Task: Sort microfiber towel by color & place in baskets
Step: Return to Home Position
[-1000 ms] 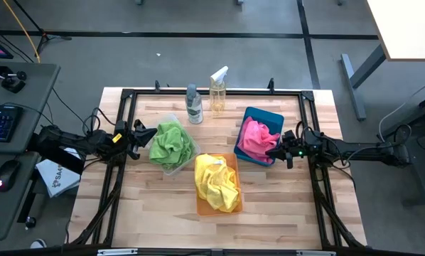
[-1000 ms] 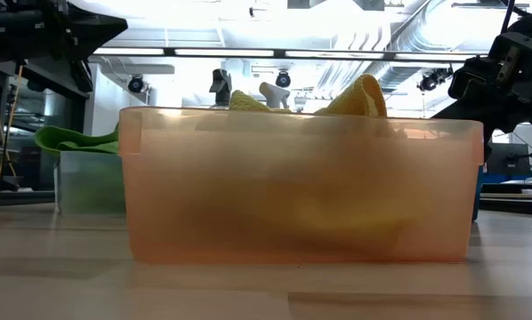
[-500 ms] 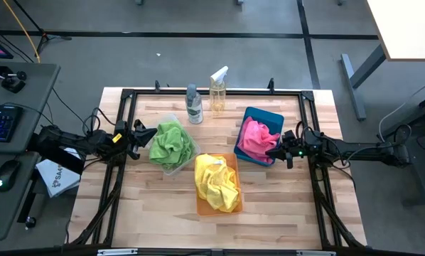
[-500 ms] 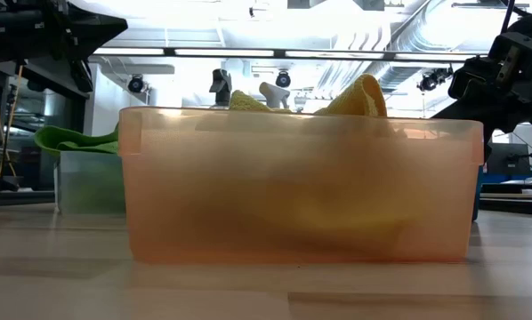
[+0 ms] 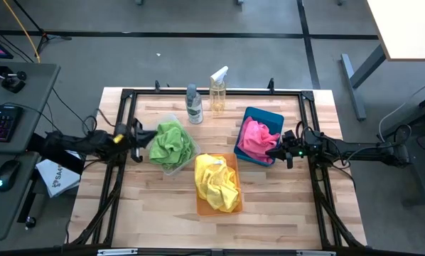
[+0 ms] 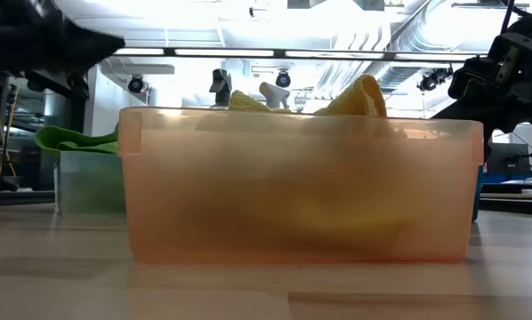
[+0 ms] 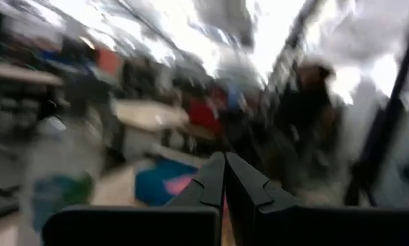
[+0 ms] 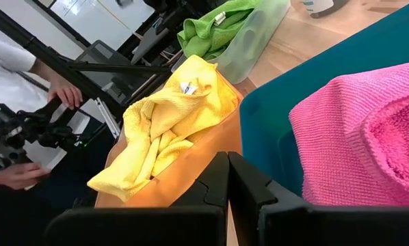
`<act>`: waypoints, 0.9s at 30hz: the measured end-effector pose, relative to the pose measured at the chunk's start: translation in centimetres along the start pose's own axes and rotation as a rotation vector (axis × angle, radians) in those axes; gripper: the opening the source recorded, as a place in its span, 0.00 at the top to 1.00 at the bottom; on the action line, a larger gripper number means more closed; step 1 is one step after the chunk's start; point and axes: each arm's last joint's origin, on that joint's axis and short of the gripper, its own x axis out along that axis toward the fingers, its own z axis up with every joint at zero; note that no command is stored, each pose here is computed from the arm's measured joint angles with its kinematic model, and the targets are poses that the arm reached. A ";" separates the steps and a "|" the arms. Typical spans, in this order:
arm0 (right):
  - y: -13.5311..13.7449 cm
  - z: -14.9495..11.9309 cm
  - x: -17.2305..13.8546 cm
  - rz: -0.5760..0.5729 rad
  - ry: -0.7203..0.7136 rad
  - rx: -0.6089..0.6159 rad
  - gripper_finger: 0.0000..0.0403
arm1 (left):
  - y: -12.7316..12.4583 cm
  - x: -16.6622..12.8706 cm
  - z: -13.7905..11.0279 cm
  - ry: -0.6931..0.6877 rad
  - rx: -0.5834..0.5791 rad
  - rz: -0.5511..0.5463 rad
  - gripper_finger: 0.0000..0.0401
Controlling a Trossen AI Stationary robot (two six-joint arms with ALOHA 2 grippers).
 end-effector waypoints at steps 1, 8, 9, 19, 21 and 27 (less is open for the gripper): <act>0.0 0.0 0.0 0.000 0.000 0.000 1.00 | 0.0 0.0 -0.5 0.051 0.023 -0.037 1.00; 0.0 0.0 0.0 0.000 0.001 -0.005 1.00 | -0.2 -0.4 -2.6 0.301 0.116 -0.377 1.00; 0.0 0.0 0.0 0.000 0.001 -0.006 1.00 | -0.3 -0.4 -2.6 0.296 0.117 -0.379 1.00; 0.0 0.0 0.0 0.000 0.001 -0.007 1.00 | -0.1 -0.3 -2.7 0.302 0.103 -0.338 1.00; 0.0 0.0 0.0 0.000 0.001 -0.007 1.00 | -0.1 -0.3 -2.7 0.307 0.090 -0.335 1.00; 0.0 0.0 0.0 0.000 0.001 -0.007 1.00 | -0.1 -0.3 -2.7 0.313 0.089 -0.333 1.00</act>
